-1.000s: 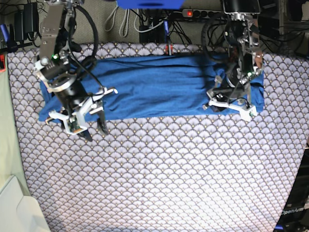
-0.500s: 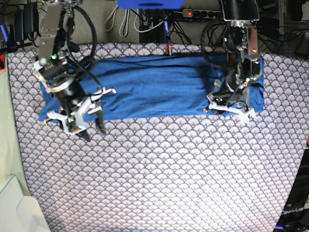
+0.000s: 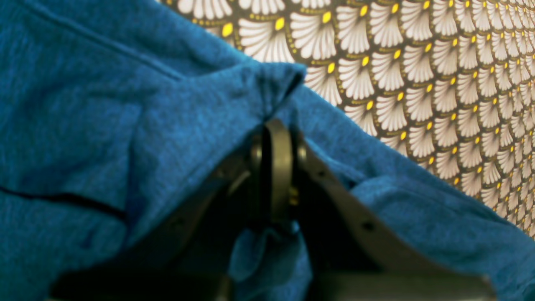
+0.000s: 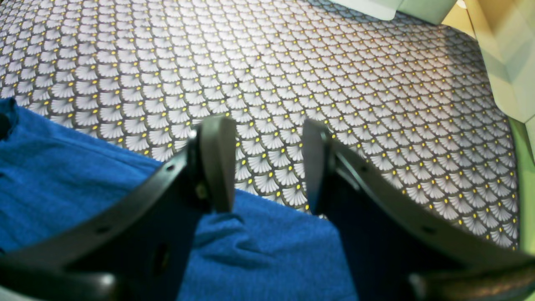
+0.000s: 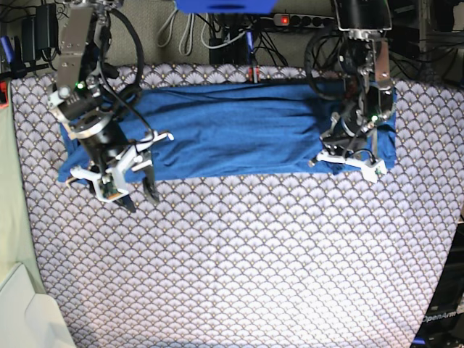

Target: Fold the T-shirt properly

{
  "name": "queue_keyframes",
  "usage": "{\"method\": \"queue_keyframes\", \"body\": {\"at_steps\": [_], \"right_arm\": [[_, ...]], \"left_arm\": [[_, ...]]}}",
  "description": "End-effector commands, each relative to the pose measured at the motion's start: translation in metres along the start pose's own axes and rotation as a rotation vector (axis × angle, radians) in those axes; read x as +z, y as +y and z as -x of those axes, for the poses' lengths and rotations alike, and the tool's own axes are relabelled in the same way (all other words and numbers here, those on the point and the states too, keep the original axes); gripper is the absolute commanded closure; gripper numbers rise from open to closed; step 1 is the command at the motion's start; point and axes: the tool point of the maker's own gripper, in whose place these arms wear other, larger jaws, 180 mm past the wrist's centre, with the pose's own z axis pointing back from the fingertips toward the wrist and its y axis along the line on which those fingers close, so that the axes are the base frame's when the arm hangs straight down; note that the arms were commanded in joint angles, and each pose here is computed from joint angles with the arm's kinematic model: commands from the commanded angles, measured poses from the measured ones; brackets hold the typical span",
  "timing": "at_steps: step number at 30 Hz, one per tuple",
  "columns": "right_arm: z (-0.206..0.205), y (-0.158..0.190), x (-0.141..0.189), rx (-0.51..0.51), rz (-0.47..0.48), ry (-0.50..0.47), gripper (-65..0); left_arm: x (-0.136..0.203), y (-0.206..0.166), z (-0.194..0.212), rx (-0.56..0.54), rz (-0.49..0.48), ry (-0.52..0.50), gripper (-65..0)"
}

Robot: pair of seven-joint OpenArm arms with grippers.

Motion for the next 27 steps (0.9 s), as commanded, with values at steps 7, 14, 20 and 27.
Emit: {"method": "queue_keyframes", "body": {"at_steps": [7, 14, 20, 27], "right_arm": [[-0.015, 0.000, 0.000, 0.004, -0.004, -0.057, -26.9], [-0.015, 0.000, 0.000, 0.004, -0.004, -0.057, -26.9], [-0.015, 0.000, 0.000, 0.000, -0.005, -0.059, -26.9], [-0.015, 0.000, 0.000, 0.000, -0.005, -0.059, -26.9]], "left_arm": [[0.009, -0.010, -0.007, 0.006, 0.029, -0.015, -0.3], [0.036, -0.012, -0.021, 0.016, 0.054, -0.038, -0.3], [0.057, 0.003, -0.042, 0.070, 0.051, -0.059, -0.4], [0.078, 0.024, -0.056, 0.147, 0.097, -0.041, -0.4]]}}
